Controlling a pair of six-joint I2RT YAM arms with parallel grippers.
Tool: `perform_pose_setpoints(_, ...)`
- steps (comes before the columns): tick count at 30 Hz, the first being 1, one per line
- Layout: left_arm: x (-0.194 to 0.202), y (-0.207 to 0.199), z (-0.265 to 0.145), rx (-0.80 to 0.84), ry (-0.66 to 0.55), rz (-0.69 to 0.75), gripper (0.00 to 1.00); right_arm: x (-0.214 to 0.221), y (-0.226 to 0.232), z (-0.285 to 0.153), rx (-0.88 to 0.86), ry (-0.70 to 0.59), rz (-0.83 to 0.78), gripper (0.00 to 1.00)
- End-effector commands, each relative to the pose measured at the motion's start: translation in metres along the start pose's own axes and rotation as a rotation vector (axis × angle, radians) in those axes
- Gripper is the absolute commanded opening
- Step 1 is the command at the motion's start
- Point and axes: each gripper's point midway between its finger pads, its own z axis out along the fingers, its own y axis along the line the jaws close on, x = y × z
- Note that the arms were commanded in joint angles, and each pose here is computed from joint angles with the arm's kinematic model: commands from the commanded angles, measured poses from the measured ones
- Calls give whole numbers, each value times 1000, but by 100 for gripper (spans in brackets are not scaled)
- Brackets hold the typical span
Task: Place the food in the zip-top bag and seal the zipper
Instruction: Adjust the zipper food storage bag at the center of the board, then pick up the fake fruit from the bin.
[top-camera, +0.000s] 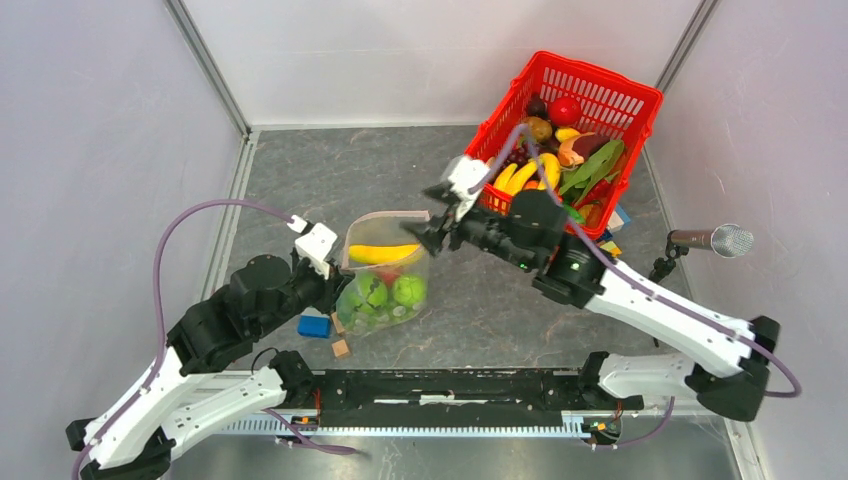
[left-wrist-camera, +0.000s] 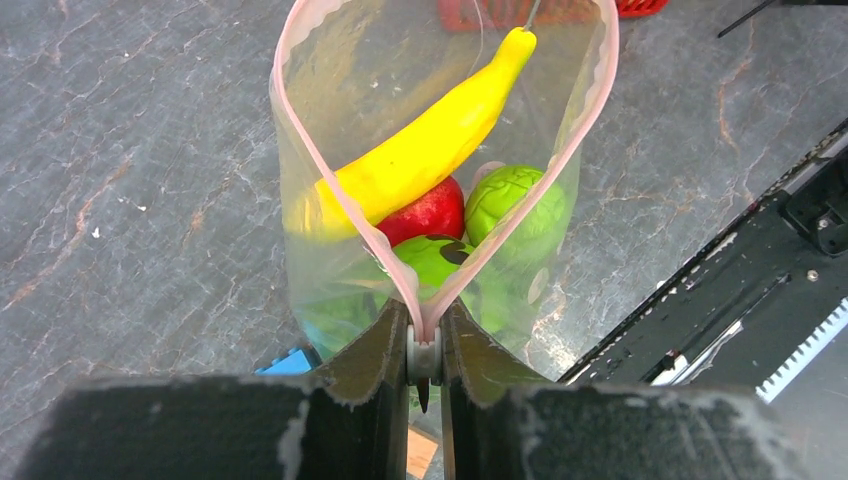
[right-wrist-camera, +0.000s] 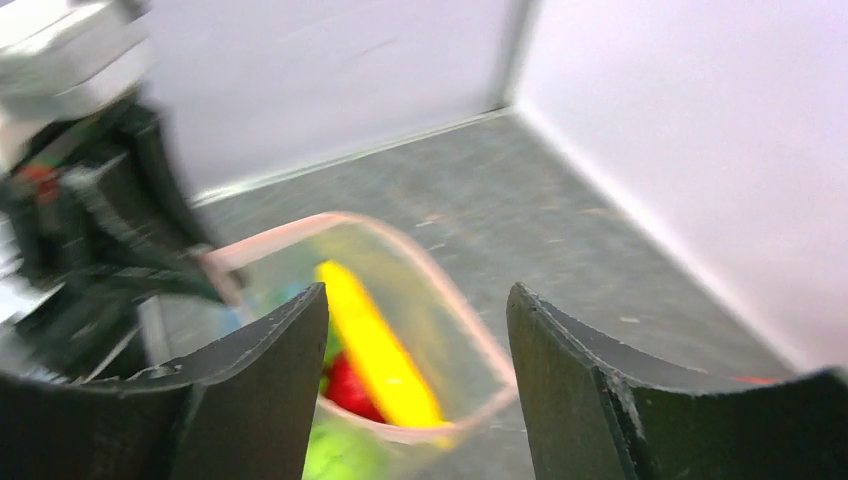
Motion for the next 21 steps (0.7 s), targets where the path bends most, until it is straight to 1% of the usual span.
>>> perform_pose_setpoints(1, -21, -3, -4, 11, -98, -78, 10, -23, -102, -52, 560, 10, -119, 72)
perform_pose_setpoints(2, -20, -4, -4, 14, -98, -81, 10, -24, -123, -65, 673, 36, -131, 74)
perform_pose_setpoints(4, -18, -6, -4, 22, -91, -80, 10, -20, -159, -85, 835, 97, -152, 76)
perform_pose_setpoints(7, -17, -8, -3, 35, -86, -79, 11, -1, -211, -104, 973, 179, -106, 79)
perform_pose_setpoints(11, -16, -11, -2, 50, -81, -81, 11, 34, -267, -119, 1019, 227, 36, 83)
perform_pose_setpoints(13, -15, -12, -2, 53, -77, -84, 11, 51, -294, -127, 1049, 244, 68, 85)
perform_pose_setpoints(16, -13, -13, -1, 61, -70, -82, 12, 76, -339, -137, 1110, 270, 147, 92)
perform_pose_setpoints(19, -11, -15, 0, 68, -63, -84, 12, 91, -383, -145, 1197, 307, 174, 98)
perform_pose_setpoints(21, -10, -16, 1, 72, -60, -85, 12, 98, -407, -146, 1249, 327, 172, 98)
